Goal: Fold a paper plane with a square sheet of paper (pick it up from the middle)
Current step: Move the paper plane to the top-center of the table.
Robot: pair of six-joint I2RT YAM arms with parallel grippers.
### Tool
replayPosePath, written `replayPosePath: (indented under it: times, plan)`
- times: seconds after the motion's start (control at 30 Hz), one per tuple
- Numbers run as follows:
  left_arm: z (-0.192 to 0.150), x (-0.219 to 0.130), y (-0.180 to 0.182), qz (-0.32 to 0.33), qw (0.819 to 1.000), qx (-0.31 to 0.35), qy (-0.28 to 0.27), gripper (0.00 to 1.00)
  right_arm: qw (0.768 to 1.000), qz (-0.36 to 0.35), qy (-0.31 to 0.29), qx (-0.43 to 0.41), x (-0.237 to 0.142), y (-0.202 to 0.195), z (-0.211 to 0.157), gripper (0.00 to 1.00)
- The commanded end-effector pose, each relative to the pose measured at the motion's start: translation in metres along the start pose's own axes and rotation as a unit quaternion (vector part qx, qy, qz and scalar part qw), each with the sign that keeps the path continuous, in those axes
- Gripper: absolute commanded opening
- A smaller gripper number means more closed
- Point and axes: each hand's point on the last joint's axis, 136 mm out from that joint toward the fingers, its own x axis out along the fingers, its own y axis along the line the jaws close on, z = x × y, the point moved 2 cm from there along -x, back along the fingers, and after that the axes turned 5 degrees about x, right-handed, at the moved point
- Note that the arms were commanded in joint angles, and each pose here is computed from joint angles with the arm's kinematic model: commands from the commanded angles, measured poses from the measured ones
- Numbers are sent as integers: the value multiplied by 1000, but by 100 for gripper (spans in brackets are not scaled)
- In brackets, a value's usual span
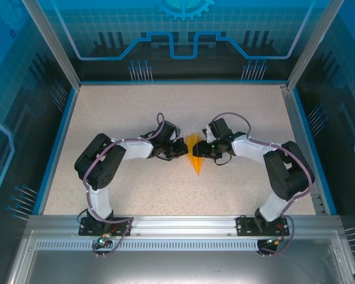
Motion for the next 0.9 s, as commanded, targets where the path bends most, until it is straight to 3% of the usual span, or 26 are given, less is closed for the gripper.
replayPosePath:
  times: [0.0,0.33,0.87]
  plan:
    - [-5,2,8,3,1000,-14,10,0,1000,-15,10,-11,1,2,-3,53]
    - [-5,4,7,-2,1000,-15,13,0,999,4,33,-12,6,15,-20,56]
    - [-5,4,4,-7,1000,-15,17,0,998,-44,26,-20,18,14,-17,54]
